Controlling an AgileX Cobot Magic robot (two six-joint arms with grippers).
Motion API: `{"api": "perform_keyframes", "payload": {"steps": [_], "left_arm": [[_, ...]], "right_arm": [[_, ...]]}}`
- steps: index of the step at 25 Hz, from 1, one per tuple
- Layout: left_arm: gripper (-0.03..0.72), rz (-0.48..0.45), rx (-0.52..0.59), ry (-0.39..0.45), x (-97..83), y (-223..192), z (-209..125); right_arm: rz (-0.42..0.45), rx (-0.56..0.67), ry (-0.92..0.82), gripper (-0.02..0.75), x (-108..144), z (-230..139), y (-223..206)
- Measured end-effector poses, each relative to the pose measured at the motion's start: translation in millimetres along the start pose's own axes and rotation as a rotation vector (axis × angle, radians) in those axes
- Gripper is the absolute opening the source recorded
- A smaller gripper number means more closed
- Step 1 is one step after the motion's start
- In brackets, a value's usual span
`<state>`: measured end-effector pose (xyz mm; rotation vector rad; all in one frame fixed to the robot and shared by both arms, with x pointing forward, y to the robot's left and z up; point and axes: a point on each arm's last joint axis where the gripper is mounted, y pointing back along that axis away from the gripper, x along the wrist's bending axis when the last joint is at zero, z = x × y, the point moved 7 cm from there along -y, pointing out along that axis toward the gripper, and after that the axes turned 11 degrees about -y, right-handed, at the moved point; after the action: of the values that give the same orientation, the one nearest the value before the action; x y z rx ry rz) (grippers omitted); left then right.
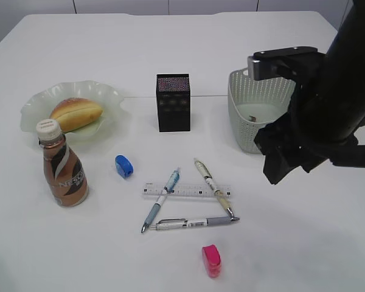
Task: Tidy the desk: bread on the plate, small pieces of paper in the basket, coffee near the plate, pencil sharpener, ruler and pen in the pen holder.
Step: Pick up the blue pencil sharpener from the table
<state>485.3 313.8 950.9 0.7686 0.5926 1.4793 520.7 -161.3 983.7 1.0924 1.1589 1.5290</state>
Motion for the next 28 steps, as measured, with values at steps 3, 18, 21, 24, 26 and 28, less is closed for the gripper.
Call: {"api": "perform_keyframes", "payload": {"steps": [3,18,21,24,26,28], "left_arm": [[0.545,-0.038,0.173,0.004,-8.1,10.3,-15.1],[0.521,-0.16,0.371,-0.017,-25.2,49.5,-7.0],[0.521,-0.182,0.372,0.001,-29.1,50.2,-6.9],[0.521,-0.208,0.371,0.025,-33.9,50.8,-6.2],[0.521,-0.218,0.368,0.035,-35.8,51.0,-5.6],[0.52,-0.219,0.366,0.034,-35.9,50.9,-5.3]], "right_arm": [[0.006,-0.026,-0.01,0.451,1.8,6.5,4.8],[0.065,-0.087,0.048,0.451,83.6,112.3,-11.1],[0.081,-0.11,0.051,0.451,102.7,134.9,-25.2],[0.083,-0.154,0.074,0.451,120.2,155.4,-36.2],[0.085,-0.173,0.088,0.451,129.8,165.0,-45.4],[0.089,-0.179,0.104,0.451,140.4,170.4,-57.3]]}}
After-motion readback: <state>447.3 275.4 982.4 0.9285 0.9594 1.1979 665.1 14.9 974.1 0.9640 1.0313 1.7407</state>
